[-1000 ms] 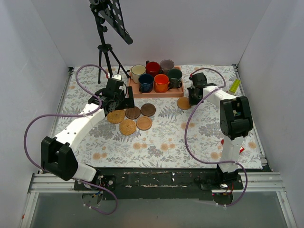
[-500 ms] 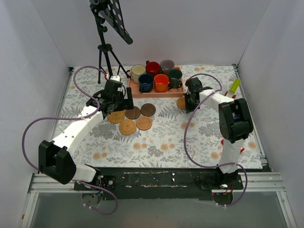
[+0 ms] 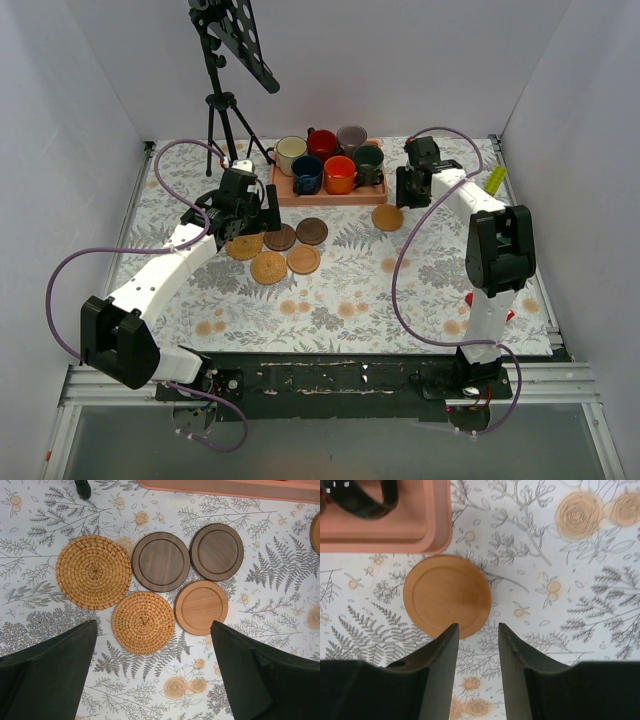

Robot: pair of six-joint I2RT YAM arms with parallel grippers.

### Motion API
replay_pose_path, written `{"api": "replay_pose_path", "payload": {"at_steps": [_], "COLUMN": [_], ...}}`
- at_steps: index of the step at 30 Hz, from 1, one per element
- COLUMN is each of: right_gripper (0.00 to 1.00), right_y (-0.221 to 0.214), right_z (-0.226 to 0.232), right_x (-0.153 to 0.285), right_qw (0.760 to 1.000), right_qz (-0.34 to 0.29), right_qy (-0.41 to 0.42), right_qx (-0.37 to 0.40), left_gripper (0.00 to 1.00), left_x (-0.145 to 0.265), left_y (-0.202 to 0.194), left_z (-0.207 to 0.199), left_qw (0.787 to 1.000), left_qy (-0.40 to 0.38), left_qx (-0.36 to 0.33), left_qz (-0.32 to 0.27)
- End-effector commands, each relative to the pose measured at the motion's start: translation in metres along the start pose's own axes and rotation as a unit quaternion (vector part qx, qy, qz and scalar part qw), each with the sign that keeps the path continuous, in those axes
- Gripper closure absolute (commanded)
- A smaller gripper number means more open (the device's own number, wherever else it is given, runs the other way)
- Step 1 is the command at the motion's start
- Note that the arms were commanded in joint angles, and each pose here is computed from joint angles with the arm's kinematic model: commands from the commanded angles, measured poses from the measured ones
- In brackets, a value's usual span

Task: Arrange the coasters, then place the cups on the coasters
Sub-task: Move the coaster to the center of the board.

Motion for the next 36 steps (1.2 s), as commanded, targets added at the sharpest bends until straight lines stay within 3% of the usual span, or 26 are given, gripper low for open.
{"api": "replay_pose_path", "payload": {"at_steps": [1,11,28,36], "right_gripper": [0.53,0.51,0.66,0.79], "right_y": [0.018,0.022,0.000,-0.021], "right_z": [-0.002,-0.010,-0.008,-0.012], "right_x": [-0.010,-0.039,-0.060,-0.060], "right_qw": [1.000,0.999,0.996,0.992], "right_qz": [-0.002,0.024,0.069,0.104], "right_qy": [0.006,0.014,0.053,0.065], "right_qx": [0.007,0.019,0.031,0.038], "left_gripper": [0.02,0.02,0.02,0.02], "left_x": [0.012,0.008,0.003,0.004], "left_y": [0.009,0.012,0.015,0.014], "left_z": [0.003,0.004,0.003,0.002], "left_qw": [1.000,0.999,1.000,1.000], "left_qy": [0.007,0.019,0.020,0.015], "left_qx": [0.004,0.003,0.000,0.000], "left_qz": [-0.028,-0.026,-0.021,-0.021]}}
Point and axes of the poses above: each gripper's point midway between its finger pads, its own x axis back along the fingers, its own z axis along the line the jaws close on, y = z × x, the point moved 6 cm from there along x, back along the fingers, and after that the axes turned 14 degrees about -x, right-handed, at the moved point
